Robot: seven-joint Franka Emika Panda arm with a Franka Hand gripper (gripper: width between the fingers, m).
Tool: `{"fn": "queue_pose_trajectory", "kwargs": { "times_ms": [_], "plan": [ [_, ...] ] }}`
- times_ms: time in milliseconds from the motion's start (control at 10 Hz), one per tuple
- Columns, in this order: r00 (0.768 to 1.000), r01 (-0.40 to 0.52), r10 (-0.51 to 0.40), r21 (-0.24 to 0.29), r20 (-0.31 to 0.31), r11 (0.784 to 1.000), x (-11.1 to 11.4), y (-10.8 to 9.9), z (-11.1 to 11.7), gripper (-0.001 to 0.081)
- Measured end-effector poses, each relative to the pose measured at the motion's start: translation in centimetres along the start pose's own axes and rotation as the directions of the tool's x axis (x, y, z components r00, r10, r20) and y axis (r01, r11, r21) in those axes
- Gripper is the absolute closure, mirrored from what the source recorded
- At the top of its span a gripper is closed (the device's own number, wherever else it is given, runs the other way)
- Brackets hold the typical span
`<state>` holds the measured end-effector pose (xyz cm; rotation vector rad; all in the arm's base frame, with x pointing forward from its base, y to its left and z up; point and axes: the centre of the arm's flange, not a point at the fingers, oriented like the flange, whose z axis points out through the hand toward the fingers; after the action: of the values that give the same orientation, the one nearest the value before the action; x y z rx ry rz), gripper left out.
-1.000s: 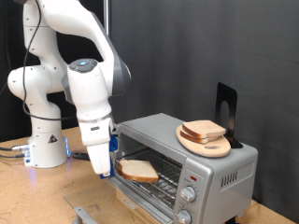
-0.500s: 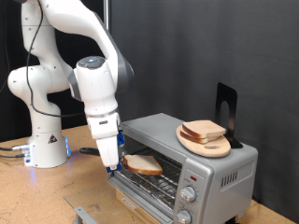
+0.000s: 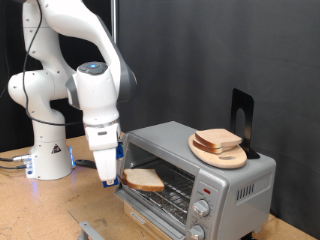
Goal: Make a piece of toast with the oven
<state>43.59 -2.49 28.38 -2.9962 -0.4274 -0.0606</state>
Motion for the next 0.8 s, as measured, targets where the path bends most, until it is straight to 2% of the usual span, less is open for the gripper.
{"fn": "queue_pose_trajectory", "kwargs": {
  "times_ms": [500, 800],
  "plan": [
    [1.0, -0.024, 0.024, 0.004, 0.015, 1.0, -1.1, 1.8, 0.1, 0.0481],
    [0.999, -0.051, 0.049, 0.085, 0.02, 0.995, -0.7, 1.7, -2.0, 0.0481]
  ]
}}
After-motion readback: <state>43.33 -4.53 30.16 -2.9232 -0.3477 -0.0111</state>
